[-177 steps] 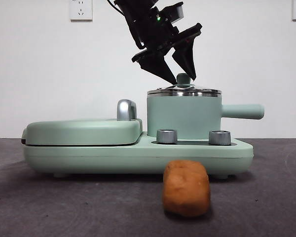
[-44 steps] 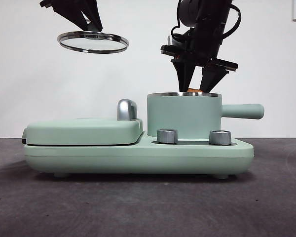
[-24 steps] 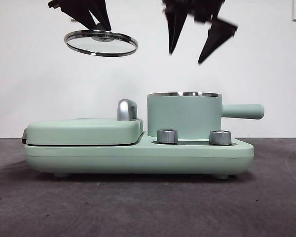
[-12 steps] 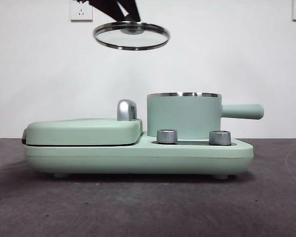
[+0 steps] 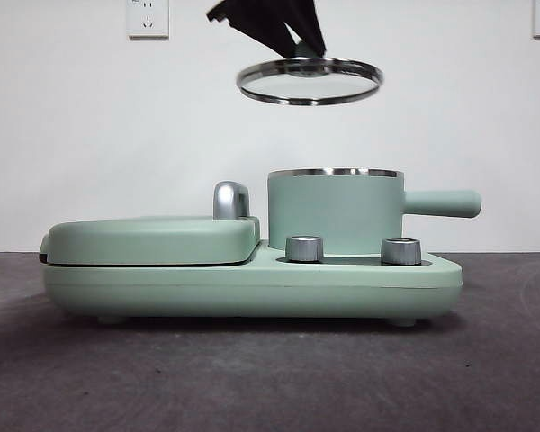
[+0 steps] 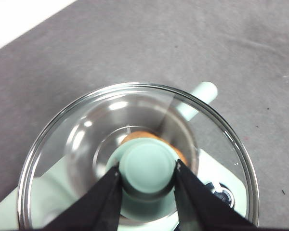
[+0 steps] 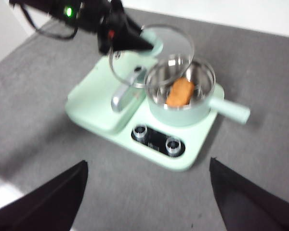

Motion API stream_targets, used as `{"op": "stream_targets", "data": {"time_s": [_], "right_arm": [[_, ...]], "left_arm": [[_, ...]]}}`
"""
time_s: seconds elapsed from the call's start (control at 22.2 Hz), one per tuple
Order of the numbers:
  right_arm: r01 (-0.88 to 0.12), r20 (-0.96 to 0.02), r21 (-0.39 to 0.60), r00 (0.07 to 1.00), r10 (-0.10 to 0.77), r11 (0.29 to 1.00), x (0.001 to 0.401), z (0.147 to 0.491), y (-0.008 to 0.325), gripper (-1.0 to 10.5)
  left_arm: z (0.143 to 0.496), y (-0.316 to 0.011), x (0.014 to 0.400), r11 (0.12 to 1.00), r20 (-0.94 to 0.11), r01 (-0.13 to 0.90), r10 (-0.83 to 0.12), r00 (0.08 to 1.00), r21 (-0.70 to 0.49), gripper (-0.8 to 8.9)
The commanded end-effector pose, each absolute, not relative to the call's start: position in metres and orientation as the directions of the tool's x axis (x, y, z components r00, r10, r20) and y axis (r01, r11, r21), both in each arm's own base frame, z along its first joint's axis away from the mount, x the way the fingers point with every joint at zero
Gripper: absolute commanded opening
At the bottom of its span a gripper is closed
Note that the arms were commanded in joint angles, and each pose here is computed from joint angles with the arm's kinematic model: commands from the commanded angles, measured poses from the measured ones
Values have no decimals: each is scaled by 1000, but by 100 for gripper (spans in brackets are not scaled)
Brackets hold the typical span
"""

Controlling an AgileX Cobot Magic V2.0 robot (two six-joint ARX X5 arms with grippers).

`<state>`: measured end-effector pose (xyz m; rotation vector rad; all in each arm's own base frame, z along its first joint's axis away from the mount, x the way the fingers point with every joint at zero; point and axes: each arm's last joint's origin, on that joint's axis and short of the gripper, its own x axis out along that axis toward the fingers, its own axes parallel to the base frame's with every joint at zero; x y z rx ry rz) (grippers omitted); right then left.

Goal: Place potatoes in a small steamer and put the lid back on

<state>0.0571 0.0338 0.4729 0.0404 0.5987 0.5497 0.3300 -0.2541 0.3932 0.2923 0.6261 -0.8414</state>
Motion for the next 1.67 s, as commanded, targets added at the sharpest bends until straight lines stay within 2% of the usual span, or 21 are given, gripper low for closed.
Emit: {"op": "stream_targets", "data": {"time_s": [0.05, 0.18, 0.41, 0.59, 1.04, 1.17, 1.67], "right_arm": [[-464, -519, 223, 688, 507, 857, 45, 455, 28, 400], [-465, -457, 242, 719, 523, 852, 38, 432, 24, 400], [-443, -475, 269, 712, 517, 856, 37, 390, 24, 400], [-425, -491, 286, 704, 513, 859, 39, 373, 25, 400], [-431, -467, 286, 717, 517, 856, 41, 374, 26, 400], [-431, -466, 286, 718, 517, 856, 41, 374, 26, 400], [-433, -437, 296, 731, 524, 851, 42, 377, 26, 400]], "left_arm": [[390, -270, 336, 610, -592, 792, -629, 504, 27, 18], [376, -281, 342, 602, -601, 798, -629, 493, 24, 18], [358, -291, 355, 603, -600, 798, -629, 494, 24, 18], [351, -296, 362, 604, -586, 796, -636, 502, 26, 17], [320, -306, 380, 628, -614, 777, -600, 514, 37, 16], [319, -305, 381, 651, -621, 757, -567, 541, 66, 16], [315, -301, 380, 640, -658, 765, -546, 518, 71, 16]]}}
